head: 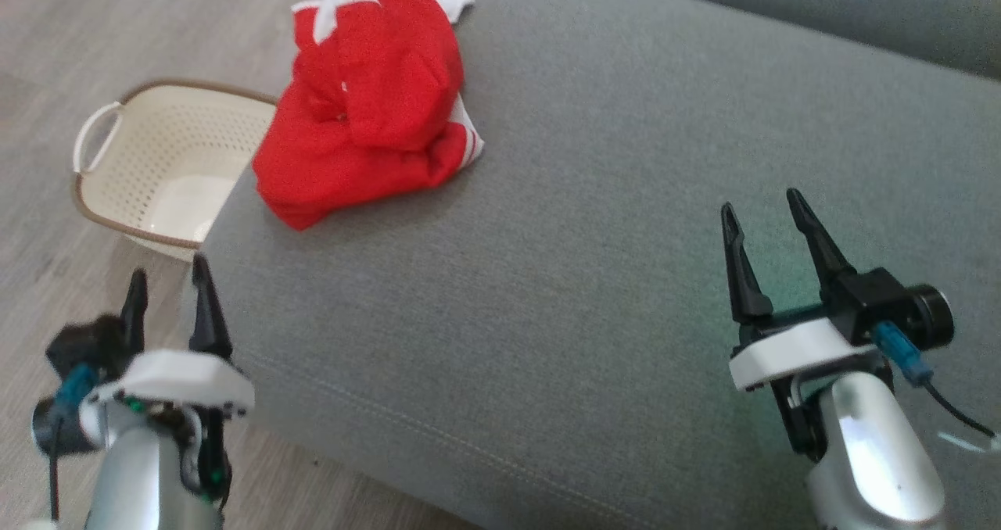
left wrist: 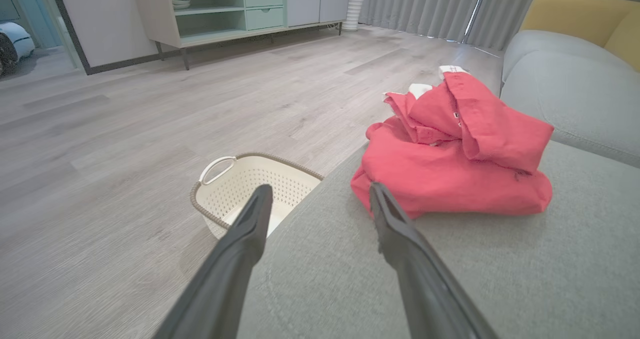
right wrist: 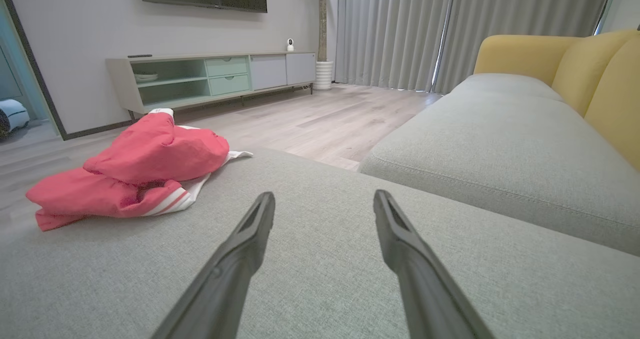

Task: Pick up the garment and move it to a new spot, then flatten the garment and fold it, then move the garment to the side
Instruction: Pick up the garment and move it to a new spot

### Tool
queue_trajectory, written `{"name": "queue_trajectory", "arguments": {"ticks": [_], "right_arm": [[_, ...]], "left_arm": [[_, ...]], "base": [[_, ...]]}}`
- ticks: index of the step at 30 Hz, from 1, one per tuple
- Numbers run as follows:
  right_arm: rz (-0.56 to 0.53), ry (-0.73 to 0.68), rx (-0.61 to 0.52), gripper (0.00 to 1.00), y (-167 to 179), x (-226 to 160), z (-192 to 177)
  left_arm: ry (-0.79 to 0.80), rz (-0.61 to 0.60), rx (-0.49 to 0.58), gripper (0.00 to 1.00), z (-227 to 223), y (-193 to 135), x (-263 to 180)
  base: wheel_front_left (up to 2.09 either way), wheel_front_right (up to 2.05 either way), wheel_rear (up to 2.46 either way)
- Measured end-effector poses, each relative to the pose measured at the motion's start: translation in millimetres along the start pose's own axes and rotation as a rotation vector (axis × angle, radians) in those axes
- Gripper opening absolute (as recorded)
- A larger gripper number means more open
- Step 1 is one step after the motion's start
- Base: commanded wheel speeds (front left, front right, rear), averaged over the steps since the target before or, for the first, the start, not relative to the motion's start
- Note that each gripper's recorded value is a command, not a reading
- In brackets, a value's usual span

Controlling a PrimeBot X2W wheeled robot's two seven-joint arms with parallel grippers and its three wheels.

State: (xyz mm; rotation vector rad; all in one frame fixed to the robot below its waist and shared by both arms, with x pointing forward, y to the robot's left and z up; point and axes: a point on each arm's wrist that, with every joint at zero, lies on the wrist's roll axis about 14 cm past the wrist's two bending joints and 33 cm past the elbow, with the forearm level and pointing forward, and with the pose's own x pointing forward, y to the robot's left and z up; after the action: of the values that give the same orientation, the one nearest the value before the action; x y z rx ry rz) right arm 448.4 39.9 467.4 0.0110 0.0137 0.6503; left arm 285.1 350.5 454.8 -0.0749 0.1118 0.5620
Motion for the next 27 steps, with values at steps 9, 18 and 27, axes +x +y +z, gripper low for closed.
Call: {"name": "queue_trajectory", "arguments": {"ticks": [9,18,27], "right_arm": [[-0.001,0.014,-0.011,1.00,-14.8,17.6,-18.6],[-0.025,0.039,-0.010,1.00,-34.1,22.6,-38.1],[-0.079,0.082,-0.008,1.00,-58.5,13.4,-57.4]], "left_arm": [[0.030,-0.107,-0.011,1.00,1.7,-44.4,65.3],[0.063,-0.224,0.012,1.00,3.1,-93.5,125.3],[0.158,-0.338,0.092,1.00,-13.6,-127.8,165.0]], "base": [[0.00,0.00,0.00],[0.00,0.00,0.00],[0.00,0.00,0.00]]}}
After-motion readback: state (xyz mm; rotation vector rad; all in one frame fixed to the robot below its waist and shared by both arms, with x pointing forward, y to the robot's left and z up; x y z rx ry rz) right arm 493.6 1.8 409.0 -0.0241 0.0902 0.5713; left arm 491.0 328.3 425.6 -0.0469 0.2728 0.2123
